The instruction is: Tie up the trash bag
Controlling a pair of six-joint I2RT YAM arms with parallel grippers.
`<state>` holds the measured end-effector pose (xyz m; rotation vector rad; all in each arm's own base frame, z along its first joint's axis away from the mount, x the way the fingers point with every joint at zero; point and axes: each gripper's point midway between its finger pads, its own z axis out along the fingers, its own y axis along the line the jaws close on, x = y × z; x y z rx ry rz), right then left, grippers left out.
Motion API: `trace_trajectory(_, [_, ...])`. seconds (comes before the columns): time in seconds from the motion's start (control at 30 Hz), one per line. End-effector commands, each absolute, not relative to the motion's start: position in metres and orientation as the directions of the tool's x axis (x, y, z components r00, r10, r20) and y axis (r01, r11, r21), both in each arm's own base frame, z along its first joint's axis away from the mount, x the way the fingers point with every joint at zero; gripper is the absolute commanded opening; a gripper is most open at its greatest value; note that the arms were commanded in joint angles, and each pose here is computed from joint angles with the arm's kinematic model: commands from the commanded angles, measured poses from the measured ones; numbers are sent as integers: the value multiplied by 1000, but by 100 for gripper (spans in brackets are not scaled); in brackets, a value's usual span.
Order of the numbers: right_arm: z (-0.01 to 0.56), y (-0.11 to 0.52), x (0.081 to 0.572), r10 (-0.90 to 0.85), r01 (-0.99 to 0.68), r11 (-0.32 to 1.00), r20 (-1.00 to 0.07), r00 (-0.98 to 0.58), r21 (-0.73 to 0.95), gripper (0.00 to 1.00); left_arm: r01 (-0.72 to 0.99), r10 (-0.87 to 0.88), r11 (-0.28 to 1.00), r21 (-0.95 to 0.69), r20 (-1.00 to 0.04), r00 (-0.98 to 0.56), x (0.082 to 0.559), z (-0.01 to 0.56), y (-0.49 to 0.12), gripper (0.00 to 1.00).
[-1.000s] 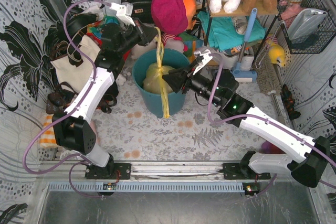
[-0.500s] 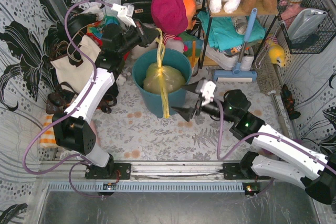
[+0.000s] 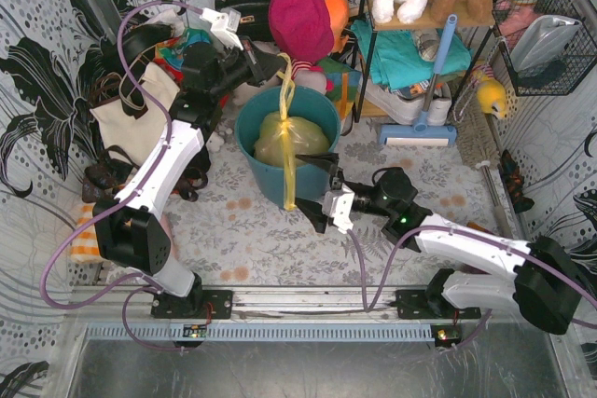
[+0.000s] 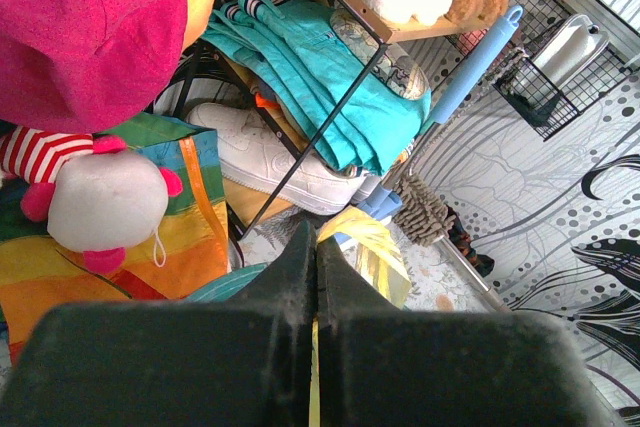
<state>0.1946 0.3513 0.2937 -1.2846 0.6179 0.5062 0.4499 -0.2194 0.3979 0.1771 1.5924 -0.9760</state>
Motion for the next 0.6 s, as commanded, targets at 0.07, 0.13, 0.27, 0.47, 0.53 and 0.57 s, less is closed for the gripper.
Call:
trace_trajectory(0.07, [344, 375, 170, 203, -593, 181, -560, 803, -784, 79, 638, -399, 617, -461, -882, -252, 447, 416, -221, 1])
trace_trajectory(0.13, [347, 375, 173, 201, -595, 190, -562, 802, -781, 63, 641, -399, 615, -460, -882, -251, 446, 417, -221, 1])
trace_trajectory(0.27, [361, 375, 180, 192, -584, 239, -552, 812, -776, 19, 648, -403, 610, -455, -883, -241, 446, 423, -222, 1])
trace_trajectory(0.47, [423, 377, 211, 179, -588, 414, -572, 801, -695, 0, 688, -416, 613, -389, -899, -137, 446, 474, -220, 0])
trace_trajectory(0.53, [453, 378, 224, 183, -580, 480, -571, 800, -658, 0, 725, -426, 593, -349, -901, -85, 440, 505, -221, 0])
trace_trajectory(0.57, [469, 377, 227, 194, -572, 510, -563, 804, -642, 0, 758, -435, 569, -317, -899, -49, 431, 524, -223, 0])
